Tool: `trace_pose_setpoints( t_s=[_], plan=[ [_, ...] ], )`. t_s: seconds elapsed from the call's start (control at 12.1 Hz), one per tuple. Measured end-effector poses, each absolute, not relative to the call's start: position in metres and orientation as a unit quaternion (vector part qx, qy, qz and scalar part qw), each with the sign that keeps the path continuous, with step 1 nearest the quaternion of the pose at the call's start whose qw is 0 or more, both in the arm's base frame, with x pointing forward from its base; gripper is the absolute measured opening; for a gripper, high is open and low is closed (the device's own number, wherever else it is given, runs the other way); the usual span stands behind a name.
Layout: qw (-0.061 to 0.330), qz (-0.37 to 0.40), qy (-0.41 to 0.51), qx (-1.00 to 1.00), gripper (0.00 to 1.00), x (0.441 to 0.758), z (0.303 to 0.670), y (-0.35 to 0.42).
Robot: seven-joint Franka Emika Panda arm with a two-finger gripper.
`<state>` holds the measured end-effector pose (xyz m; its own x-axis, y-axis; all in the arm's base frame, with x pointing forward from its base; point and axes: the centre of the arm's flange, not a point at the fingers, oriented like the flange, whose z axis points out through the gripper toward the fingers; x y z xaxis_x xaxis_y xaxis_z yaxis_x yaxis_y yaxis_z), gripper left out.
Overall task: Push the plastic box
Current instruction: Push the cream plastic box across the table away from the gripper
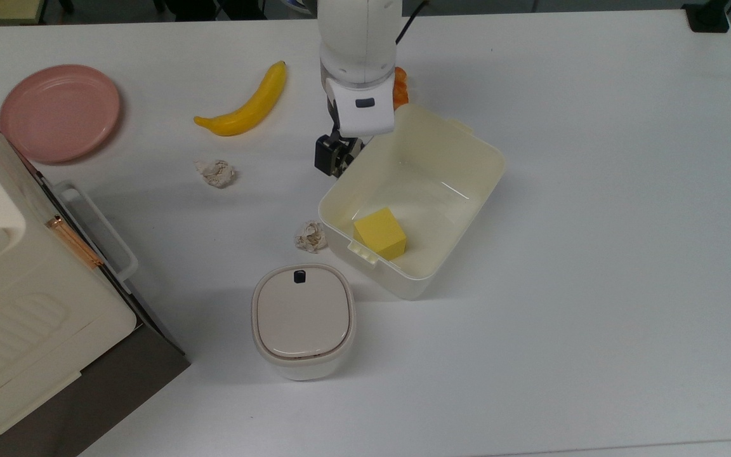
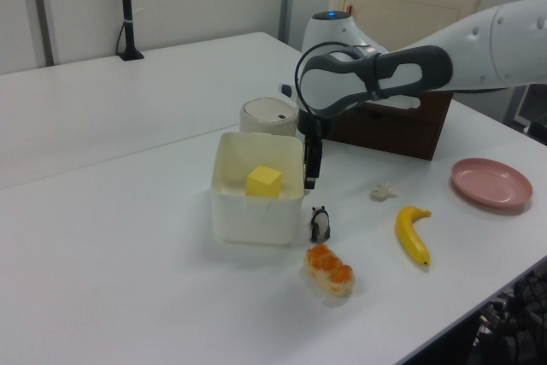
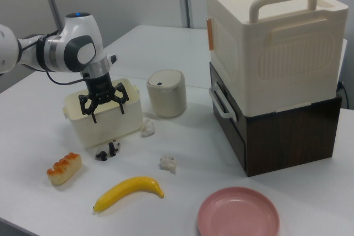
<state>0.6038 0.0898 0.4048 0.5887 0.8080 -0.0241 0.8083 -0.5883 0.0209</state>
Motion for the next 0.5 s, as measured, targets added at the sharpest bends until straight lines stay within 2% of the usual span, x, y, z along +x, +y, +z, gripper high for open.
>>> trace_pose_setpoints(
  t_s=[0.5],
  plan=[
    [0.015,-0.001,0.432,0.902,1.0,0.6121,0.4044,0.0988]
  ],
)
